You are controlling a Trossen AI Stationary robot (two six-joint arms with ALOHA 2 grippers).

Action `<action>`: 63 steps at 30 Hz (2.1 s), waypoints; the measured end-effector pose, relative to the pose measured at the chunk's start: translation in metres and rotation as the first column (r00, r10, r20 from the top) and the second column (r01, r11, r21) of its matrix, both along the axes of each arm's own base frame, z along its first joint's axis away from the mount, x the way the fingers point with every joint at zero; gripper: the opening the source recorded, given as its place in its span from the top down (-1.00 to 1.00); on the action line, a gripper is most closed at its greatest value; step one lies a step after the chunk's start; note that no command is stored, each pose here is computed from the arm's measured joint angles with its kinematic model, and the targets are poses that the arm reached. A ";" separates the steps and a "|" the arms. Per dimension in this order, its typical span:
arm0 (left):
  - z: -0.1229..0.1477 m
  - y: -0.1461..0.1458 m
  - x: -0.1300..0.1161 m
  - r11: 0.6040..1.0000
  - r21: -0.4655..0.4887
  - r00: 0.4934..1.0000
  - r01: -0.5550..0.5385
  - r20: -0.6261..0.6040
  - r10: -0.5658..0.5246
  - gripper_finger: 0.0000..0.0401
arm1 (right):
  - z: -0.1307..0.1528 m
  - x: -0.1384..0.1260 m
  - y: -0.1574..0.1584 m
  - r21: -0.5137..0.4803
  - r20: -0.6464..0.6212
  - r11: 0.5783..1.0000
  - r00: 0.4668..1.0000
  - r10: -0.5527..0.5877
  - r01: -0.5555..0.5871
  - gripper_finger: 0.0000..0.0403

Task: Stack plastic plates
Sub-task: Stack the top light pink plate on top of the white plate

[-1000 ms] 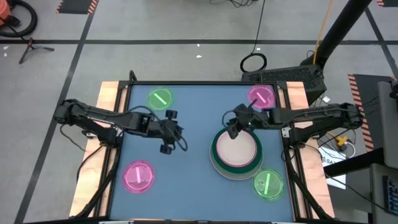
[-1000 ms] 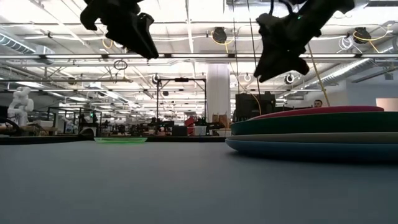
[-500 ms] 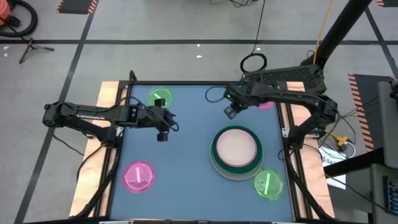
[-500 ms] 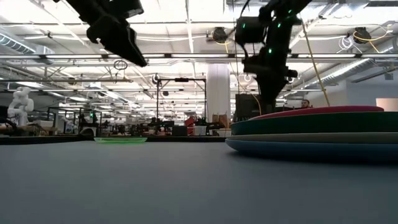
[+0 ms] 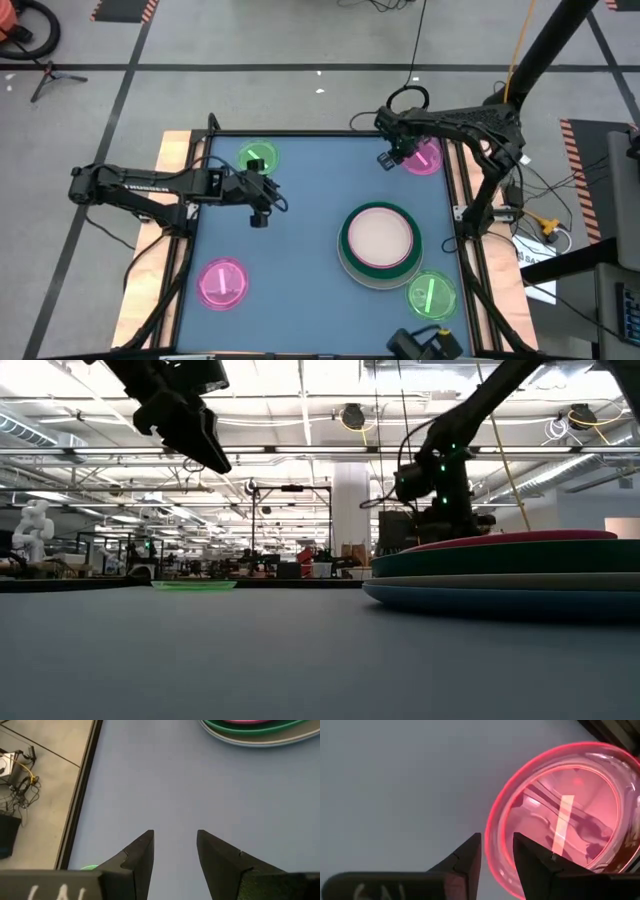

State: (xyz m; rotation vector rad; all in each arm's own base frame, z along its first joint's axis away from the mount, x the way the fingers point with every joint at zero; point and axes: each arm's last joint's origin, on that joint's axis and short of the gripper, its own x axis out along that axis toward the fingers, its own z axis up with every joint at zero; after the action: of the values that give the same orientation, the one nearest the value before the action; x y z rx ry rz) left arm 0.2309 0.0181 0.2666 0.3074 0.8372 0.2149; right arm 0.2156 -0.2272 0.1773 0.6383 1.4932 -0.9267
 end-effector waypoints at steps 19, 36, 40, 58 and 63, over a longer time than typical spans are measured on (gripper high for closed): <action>-0.003 0.000 0.000 0.997 -0.050 0.998 -0.055 -0.013 0.054 0.22 | -0.029 0.001 -0.013 0.010 -0.047 0.998 0.997 -0.067 0.068 0.46; -0.003 0.000 0.000 0.998 -0.041 0.999 -0.045 -0.011 0.044 0.22 | -0.029 0.001 -0.013 0.005 -0.043 0.997 0.996 -0.082 0.082 0.46; -0.003 0.000 0.000 0.998 -0.041 0.999 -0.045 -0.011 0.045 0.22 | -0.029 0.001 -0.014 0.000 -0.037 0.997 0.996 -0.082 0.082 0.52; 0.000 0.000 0.004 0.999 -0.030 0.999 -0.032 0.031 0.033 0.22 | 0.013 0.018 0.012 -0.106 0.075 0.993 0.996 0.052 -0.044 0.99; 0.000 0.000 0.004 0.999 -0.029 0.999 -0.031 0.031 0.032 0.22 | 0.055 0.025 0.046 -0.201 0.174 0.971 0.971 0.165 -0.129 0.99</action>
State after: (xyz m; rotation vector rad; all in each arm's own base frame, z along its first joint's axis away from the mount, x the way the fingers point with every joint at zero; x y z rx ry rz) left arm 0.2344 0.0181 0.2667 0.2642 0.8131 0.2364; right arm 0.2408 -0.1809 0.2323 0.4570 1.2486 -0.8557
